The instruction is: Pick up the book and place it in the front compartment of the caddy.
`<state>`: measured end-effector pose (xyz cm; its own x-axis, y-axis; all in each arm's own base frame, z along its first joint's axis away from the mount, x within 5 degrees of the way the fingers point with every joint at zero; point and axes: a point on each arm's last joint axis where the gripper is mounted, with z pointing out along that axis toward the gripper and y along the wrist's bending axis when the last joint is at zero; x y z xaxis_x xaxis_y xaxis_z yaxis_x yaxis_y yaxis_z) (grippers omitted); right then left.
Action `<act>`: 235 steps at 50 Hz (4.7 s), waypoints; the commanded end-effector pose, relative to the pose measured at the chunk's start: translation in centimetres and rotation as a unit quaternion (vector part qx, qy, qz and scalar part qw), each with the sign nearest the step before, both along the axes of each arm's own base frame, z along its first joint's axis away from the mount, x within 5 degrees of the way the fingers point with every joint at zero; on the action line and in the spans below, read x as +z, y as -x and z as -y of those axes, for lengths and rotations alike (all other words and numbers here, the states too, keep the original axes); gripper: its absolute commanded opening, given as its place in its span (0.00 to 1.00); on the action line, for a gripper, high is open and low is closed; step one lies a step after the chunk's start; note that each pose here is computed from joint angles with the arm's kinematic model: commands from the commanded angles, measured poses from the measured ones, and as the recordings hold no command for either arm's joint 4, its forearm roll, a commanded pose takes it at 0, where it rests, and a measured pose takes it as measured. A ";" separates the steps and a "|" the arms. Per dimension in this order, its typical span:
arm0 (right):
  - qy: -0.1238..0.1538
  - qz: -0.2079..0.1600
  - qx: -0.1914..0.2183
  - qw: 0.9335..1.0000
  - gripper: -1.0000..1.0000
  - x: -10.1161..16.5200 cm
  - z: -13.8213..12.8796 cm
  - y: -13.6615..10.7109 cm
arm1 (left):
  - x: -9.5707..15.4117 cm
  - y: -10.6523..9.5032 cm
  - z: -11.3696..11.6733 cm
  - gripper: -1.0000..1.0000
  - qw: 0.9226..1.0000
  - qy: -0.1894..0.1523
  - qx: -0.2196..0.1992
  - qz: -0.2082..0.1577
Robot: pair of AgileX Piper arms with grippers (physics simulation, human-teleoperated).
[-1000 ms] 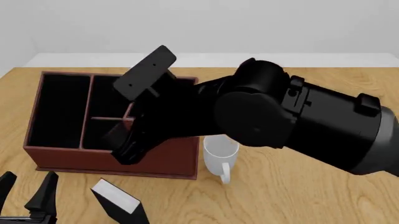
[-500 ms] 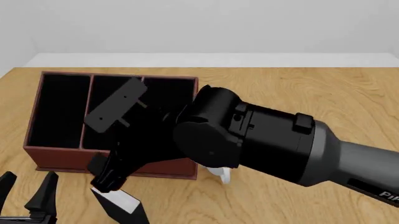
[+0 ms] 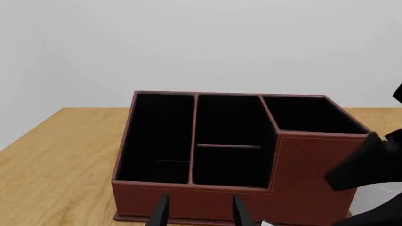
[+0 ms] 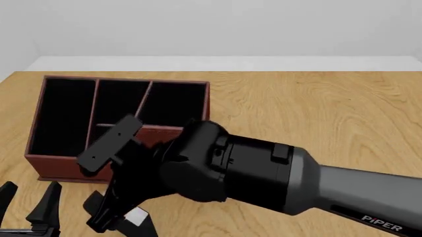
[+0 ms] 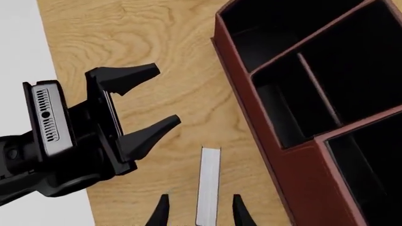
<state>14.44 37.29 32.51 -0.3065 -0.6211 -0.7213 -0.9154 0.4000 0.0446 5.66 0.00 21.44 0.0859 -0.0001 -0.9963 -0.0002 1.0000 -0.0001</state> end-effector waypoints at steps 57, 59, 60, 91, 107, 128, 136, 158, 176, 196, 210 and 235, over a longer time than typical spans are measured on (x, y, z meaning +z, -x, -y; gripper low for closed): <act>0.091 -0.050 -0.041 0.994 1.00 -8.9 0.6 -2.1 | 0.0 0.0 0.0 1.00 1.000 0.000 0.000 0.000; 0.092 -0.050 -0.043 0.994 1.00 -9.1 0.7 -2.4 | 0.0 0.0 0.0 1.00 1.000 0.000 0.000 0.000; 0.092 -0.050 -0.042 0.994 1.00 -9.2 0.7 -2.3 | 0.0 0.0 0.0 1.00 1.000 0.000 0.000 0.000; 0.087 -0.043 -0.033 0.995 0.00 -8.9 0.5 -2.1 | 0.0 0.0 0.0 1.00 1.000 0.000 0.000 0.000; 0.056 -0.014 -0.022 0.998 0.00 -3.6 1.3 -2.2 | 0.0 0.0 0.0 1.00 1.000 0.000 0.000 0.000; 0.011 0.015 -0.010 1.000 0.00 2.7 2.3 -1.3 | 0.0 0.0 0.0 1.00 1.000 0.000 0.000 0.000; -0.004 0.033 -0.005 0.999 0.00 4.7 2.7 -1.6 | 0.0 0.0 0.0 1.00 1.000 0.000 0.000 0.000; -0.058 0.090 0.026 0.994 0.00 11.0 2.8 -0.8 | 0.0 0.0 0.0 1.00 1.000 0.000 0.000 0.000; -0.096 0.150 0.061 0.982 0.00 16.2 2.9 0.2 | 0.0 0.0 0.0 1.00 1.000 0.000 0.000 0.000; -0.040 0.229 0.146 0.962 0.00 17.6 -0.1 -0.2 | 0.0 0.0 0.0 1.00 1.000 0.000 0.000 0.000; 0.037 0.265 0.217 0.939 0.00 14.2 -2.0 -0.9 | 0.0 0.0 0.0 1.00 1.000 0.000 0.000 0.000; 0.091 0.315 0.212 0.920 0.00 11.2 -2.8 -7.9 | 0.0 0.0 0.0 1.00 1.000 0.000 0.000 0.000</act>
